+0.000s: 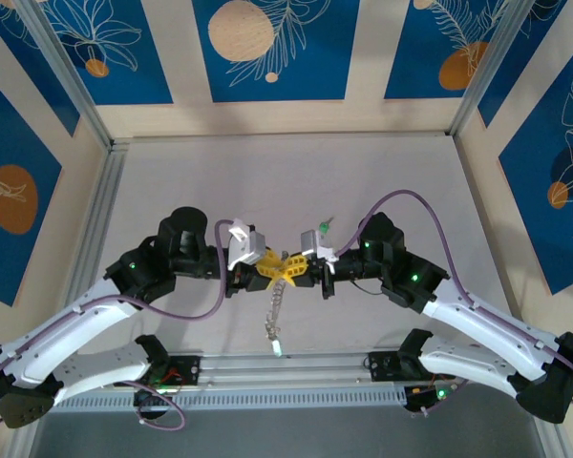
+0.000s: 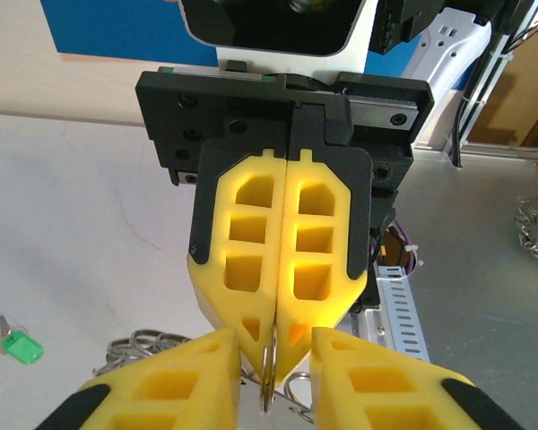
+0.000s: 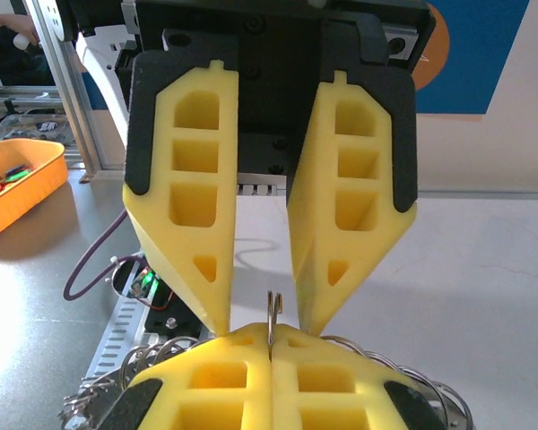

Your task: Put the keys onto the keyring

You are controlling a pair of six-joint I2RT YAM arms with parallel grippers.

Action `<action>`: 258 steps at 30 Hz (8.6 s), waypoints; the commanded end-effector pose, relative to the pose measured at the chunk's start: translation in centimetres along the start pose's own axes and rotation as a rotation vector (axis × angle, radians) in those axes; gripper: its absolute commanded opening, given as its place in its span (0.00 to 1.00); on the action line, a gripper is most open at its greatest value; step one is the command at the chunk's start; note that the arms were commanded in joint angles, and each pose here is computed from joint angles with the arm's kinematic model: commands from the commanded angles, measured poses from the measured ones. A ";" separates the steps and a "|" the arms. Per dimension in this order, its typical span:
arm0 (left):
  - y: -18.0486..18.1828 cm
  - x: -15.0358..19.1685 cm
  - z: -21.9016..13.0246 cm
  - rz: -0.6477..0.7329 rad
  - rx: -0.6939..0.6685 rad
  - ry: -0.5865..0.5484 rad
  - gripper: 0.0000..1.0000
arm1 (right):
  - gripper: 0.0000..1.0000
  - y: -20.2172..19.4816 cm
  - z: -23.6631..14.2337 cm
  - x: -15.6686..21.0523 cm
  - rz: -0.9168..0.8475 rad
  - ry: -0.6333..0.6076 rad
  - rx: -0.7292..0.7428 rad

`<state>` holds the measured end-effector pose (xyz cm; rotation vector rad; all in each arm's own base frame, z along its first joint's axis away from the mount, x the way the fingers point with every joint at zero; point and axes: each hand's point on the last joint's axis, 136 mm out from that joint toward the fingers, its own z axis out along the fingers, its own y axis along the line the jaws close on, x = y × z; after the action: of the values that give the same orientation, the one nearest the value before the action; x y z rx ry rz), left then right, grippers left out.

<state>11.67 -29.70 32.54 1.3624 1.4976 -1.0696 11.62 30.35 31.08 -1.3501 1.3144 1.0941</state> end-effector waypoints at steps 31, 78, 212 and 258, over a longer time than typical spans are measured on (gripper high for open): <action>1.0 0.8 0.5 0.015 -0.049 0.053 0.00 | 0.00 1.0 -0.9 -3.3 -0.148 -0.101 -0.008; -0.1 -2.4 -1.0 0.061 -0.023 -0.260 0.00 | 0.16 -0.1 -1.2 -0.2 0.063 -0.105 -0.021; 9.4 5.8 -1.9 -0.183 -0.487 -0.100 0.00 | 0.64 -25.4 -9.7 27.4 1.166 0.629 0.786; 9.8 6.0 -2.4 -0.212 -0.467 -0.173 0.00 | 0.32 -26.3 -6.8 30.5 1.229 0.733 0.629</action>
<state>20.87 -25.29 25.16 0.8101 1.7247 -0.8443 39.39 17.55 3.21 -0.3013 2.8911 0.6731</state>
